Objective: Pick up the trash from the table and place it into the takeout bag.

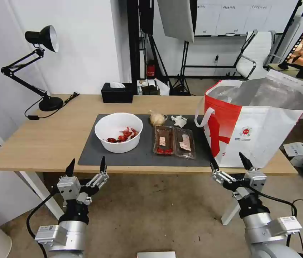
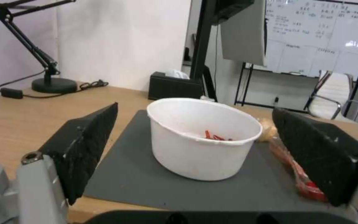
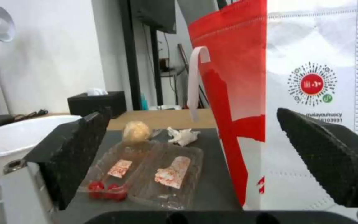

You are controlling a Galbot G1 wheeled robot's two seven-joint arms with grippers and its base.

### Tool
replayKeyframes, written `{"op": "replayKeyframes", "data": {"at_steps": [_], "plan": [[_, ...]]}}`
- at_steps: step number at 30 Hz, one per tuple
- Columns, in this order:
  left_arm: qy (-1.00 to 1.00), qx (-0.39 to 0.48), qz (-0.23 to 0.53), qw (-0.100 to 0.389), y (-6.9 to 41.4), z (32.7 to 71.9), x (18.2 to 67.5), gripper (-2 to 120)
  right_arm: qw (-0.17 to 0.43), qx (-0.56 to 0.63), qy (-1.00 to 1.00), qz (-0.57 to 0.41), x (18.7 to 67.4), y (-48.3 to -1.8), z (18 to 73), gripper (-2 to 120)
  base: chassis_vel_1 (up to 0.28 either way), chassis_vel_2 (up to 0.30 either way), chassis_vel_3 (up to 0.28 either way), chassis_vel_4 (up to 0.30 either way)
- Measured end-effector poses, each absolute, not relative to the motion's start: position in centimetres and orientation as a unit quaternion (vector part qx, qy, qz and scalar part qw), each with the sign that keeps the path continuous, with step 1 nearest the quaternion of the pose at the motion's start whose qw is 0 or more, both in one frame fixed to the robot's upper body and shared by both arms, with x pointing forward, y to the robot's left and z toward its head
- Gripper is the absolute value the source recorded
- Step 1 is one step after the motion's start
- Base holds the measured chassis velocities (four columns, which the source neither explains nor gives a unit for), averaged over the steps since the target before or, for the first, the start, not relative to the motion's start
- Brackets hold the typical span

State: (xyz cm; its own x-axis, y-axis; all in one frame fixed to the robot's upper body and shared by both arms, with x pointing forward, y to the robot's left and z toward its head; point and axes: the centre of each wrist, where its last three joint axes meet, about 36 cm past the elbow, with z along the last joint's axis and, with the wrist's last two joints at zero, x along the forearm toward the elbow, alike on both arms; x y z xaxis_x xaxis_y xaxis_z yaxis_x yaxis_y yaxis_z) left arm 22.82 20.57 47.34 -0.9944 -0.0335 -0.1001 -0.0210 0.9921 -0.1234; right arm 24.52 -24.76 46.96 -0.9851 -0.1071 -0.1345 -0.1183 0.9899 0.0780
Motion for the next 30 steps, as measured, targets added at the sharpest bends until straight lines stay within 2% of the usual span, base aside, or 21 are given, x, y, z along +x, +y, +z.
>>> {"op": "replayKeyframes", "data": {"at_steps": [3,5,6,8,9,12,13,15,21,23,28,30], "plan": [[0.997,-0.014,-0.059,0.048,20.6,47.0,22.9,100,0.056,-0.056,0.996,0.046,24.5,-24.7,46.7,100,0.0,0.0,0.0,0.0],[0.998,-0.013,-0.057,0.038,20.6,46.7,22.9,100,0.014,-0.058,0.996,0.071,24.4,-24.2,46.4,100,0.0,0.0,0.0,0.0],[0.998,-0.013,-0.057,0.038,20.6,46.7,22.9,100,0.014,-0.058,0.996,0.071,24.4,-24.2,46.4,100,0.0,0.0,0.0,0.0],[0.998,-0.009,-0.056,0.002,20.5,46.5,22.9,100,-0.036,-0.048,0.985,0.161,24.3,-23.4,47.0,100,0.0,0.0,0.0,0.0],[0.998,-0.009,-0.056,0.002,20.5,46.5,22.9,100,-0.036,-0.048,0.985,0.161,24.3,-23.4,47.0,100,0.0,0.0,0.0,0.0],[0.996,-0.008,-0.07,-0.06,20.6,47.1,22.9,100,-0.087,-0.043,0.959,0.268,24.6,-23.1,49.1,100,0.0,0.0,0.0,0.0],[0.996,-0.008,-0.07,-0.06,20.6,47.1,22.9,100,-0.087,-0.043,0.959,0.268,24.6,-23.1,49.1,100,0.0,0.0,0.0,0.0],[0.994,-0.006,-0.074,-0.077,20.8,47.7,23.1,100,-0.11,-0.046,0.937,0.328,25.0,-23.3,50.2,100,0.0,0.0,0.0,0.0],[0.994,-0.007,-0.075,-0.078,21.3,48.1,23.2,100,-0.134,-0.05,0.891,0.43,26.7,-23.6,51.4,100,0.0,0.0,0.0,0.0],[0.994,-0.006,-0.078,-0.075,21.3,48.2,23.2,100,-0.137,-0.046,0.855,0.498,28.3,-23.5,51.7,100,0.0,0.0,0.0,0.0],[0.995,-0.007,-0.08,-0.066,21.2,48.4,23.3,100,-0.132,-0.023,0.827,0.546,30.7,-22.2,51.1,100,0.0,0.0,0.0,0.0],[0.995,-0.009,-0.081,-0.063,21.2,48.5,23.2,100,-0.137,-0.003,0.819,0.557,31.9,-20.2,50.4,100,0.0,0.0,0.0,0.0]]}}
